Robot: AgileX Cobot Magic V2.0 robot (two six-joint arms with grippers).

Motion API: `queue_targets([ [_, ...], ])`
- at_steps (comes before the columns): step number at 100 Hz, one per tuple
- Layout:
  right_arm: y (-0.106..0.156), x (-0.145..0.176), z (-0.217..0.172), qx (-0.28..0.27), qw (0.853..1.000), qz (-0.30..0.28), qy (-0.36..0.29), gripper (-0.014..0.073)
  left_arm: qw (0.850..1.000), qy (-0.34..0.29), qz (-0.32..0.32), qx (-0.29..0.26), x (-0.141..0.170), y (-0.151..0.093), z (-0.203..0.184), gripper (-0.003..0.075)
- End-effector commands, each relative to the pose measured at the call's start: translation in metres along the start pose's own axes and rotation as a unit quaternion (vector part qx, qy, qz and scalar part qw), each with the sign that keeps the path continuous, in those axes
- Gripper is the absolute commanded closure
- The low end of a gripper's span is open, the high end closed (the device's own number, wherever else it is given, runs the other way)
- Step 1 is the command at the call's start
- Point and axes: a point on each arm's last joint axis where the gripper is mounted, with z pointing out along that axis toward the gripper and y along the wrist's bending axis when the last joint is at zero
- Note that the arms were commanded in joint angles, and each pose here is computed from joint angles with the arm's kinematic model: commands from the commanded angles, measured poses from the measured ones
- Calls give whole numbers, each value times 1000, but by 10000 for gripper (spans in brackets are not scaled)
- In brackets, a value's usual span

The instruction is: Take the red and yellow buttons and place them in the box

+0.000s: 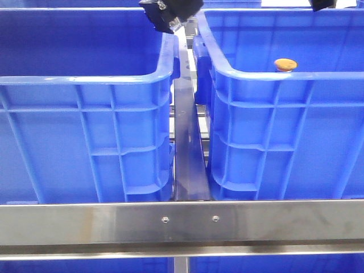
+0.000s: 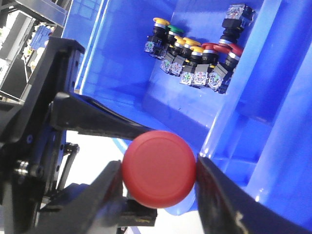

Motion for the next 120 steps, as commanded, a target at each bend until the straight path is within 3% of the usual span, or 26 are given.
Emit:
queue_targets([
  [1, 21, -9, -8, -43, 999, -7, -29, 335, 999, -50, -4, -14, -14, -2, -20, 380],
  [9, 21, -9, -8, -44, 999, -7, -29, 335, 999, -51, -6, -16, -14, -1, -20, 137],
  [17, 22, -9, -8, -46, 998, -5, -31, 335, 998, -53, -5, -19, -14, 0, -21, 1],
  [30, 22, -12, -8, -48, 998, 0, -41, 335, 999, -44, 0, -13, -14, -1, -25, 67],
  [51, 18, -26, -23, -31, 997, -7, -73, 335, 998, -48, 14, -45, -18, 2, -48, 70],
  [77, -16, -56, -79, 78, 982, -16, -170, 335, 998, -30, 8, -60, -15, 3, -55, 70],
  [94, -48, -63, -117, 208, 951, -51, -222, 335, 998, -29, 3, -59, -15, 3, -55, 70],
  [120, -74, -72, -140, 387, 876, -165, -234, 335, 997, -32, -4, -63, -15, 4, -55, 70],
])
